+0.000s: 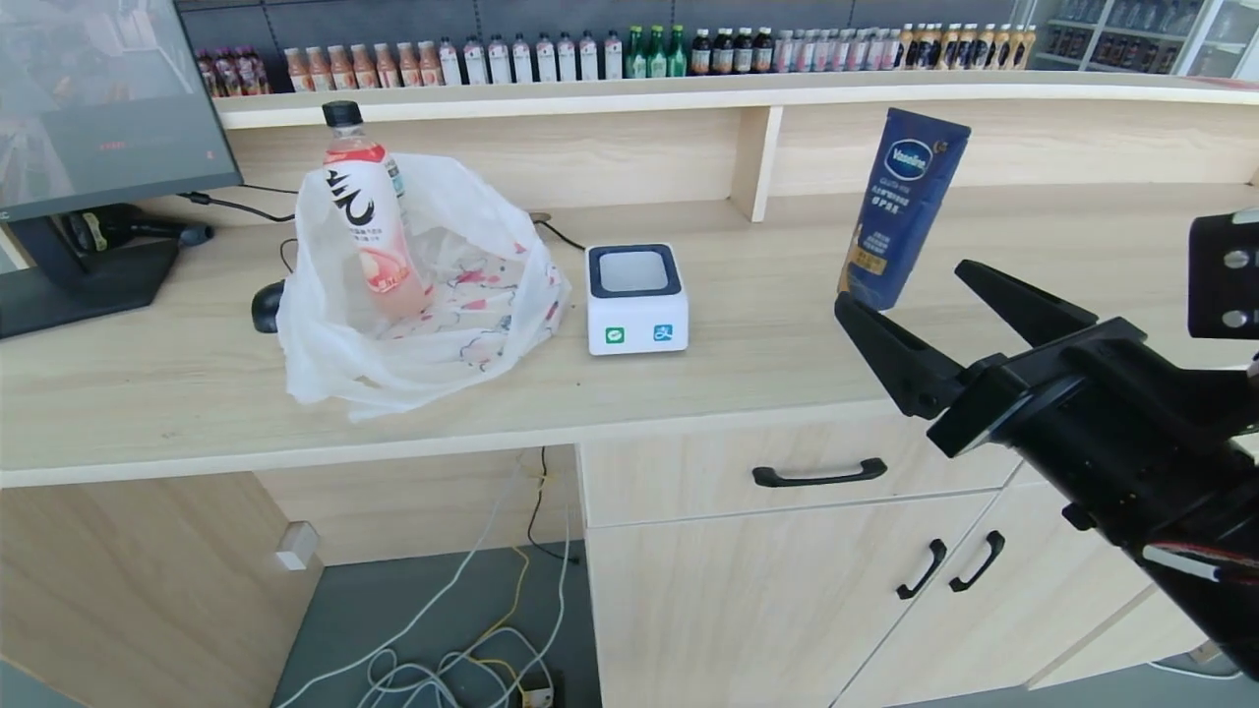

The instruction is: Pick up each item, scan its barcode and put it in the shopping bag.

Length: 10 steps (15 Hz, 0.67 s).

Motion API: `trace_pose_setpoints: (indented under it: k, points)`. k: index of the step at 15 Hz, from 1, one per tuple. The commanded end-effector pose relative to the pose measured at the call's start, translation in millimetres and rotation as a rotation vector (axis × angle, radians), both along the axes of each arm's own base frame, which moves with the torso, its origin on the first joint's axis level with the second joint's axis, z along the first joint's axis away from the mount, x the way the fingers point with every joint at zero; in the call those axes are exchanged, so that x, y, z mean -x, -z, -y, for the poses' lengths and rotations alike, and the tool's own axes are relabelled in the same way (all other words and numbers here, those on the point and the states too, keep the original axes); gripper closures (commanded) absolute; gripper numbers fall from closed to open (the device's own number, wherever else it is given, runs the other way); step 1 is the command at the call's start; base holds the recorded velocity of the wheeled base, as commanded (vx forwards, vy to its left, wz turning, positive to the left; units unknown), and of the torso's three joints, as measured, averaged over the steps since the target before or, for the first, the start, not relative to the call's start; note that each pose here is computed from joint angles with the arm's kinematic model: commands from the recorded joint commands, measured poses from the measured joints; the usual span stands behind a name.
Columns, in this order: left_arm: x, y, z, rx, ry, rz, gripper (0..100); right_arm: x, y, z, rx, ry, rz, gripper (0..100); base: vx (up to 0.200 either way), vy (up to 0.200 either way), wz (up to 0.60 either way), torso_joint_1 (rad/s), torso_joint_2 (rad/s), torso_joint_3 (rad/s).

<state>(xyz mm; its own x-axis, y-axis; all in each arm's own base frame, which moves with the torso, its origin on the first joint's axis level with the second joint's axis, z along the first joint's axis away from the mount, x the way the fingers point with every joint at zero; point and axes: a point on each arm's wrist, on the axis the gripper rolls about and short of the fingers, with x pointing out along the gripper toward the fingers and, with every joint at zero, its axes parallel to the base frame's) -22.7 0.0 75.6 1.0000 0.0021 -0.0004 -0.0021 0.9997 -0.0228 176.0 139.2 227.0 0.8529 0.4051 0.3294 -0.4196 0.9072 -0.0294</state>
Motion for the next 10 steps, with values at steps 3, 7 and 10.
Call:
trace_pose_setpoints:
  k: [3, 7, 10]
  points:
    - [0.0, 0.0, 0.0, 0.0, -0.001, 0.0, 0, -3.2, 2.2, -2.7, -0.007, 0.006, 0.005, 0, 0.0, -0.2, 0.2, 0.002, 0.0, 0.002]
    - [0.0, 0.1, 0.0, 0.0, -0.001, -0.001, 0, -3.4, 1.7, -3.1, -0.005, -0.002, 0.007, 0, 0.0, -0.2, 0.0, 0.0, 0.0, 0.001]
    - [0.0, 0.1, 0.0, 0.0, -0.001, -0.001, 0, -8.7, -0.8, -7.5, -0.015, -0.004, 0.013, 0, 0.0, -0.2, 0.0, 0.002, 0.0, 0.001]
